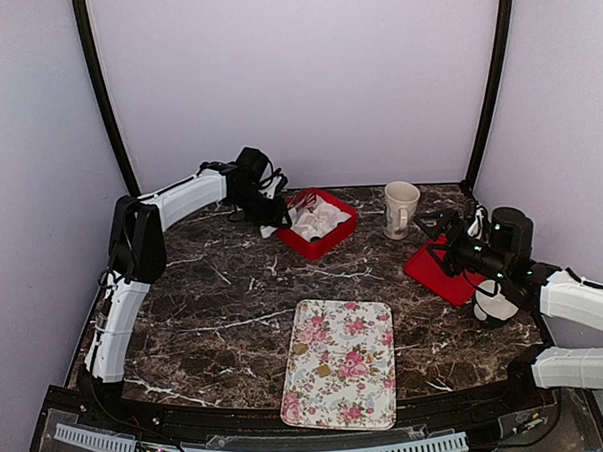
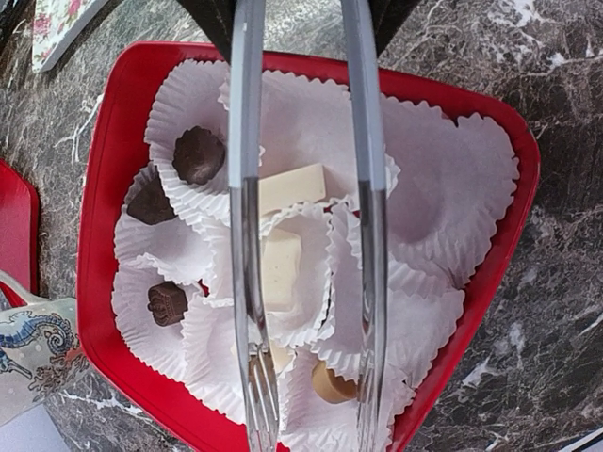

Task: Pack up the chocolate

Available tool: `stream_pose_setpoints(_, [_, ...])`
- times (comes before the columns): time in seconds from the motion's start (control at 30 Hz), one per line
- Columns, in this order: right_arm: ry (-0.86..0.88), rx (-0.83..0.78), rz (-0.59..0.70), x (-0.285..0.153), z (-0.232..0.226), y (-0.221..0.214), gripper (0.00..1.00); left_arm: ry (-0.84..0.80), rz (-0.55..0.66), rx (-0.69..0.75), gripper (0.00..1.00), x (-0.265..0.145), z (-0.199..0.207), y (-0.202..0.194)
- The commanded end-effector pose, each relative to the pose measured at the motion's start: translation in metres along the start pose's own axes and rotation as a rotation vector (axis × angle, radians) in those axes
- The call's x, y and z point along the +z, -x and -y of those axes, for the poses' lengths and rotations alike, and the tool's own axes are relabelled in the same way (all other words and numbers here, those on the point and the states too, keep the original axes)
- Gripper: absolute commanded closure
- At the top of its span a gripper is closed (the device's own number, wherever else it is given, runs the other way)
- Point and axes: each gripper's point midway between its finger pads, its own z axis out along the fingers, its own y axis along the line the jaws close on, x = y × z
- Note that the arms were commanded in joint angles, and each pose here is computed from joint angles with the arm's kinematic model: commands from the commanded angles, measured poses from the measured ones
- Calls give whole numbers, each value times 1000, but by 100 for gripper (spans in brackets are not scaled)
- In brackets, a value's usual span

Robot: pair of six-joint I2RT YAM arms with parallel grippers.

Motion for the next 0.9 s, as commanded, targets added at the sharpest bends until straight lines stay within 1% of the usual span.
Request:
stream_pose_setpoints(0.0, [49, -38, 7, -1, -18, 4, 0, -62, 138, 49, 64, -50, 28, 42])
stream_pose_setpoints(0.07, [46, -53, -1, -2, -19, 4, 0, -63, 163, 64, 64, -72, 35, 47])
stream_pose_setpoints(0.23, [36, -111, -24, -5, -27, 4, 0, -34, 194, 110, 65, -122, 46, 43])
stream_pose_setpoints(0.43, [17, -191, -78, -8, -38, 3, 0, -33, 184, 135, 65, -166, 55, 12])
stream_pose_setpoints(0.6, [-11, -231, -143, -11, -40, -3, 0, -52, 157, 173, 65, -190, 65, -27])
stream_pose_setpoints(0.7, [-36, -256, -192, -16, -39, -10, 0, -73, 124, 186, 65, -197, 76, -60])
stream_pose_setpoints(0.8, [-42, -268, -224, -23, -36, -17, 0, -62, 80, 247, 65, -200, 101, -103])
stream_pose_setpoints(0.87, [-38, -274, -250, -28, -36, -22, 0, -77, 36, 261, 64, -204, 121, -133])
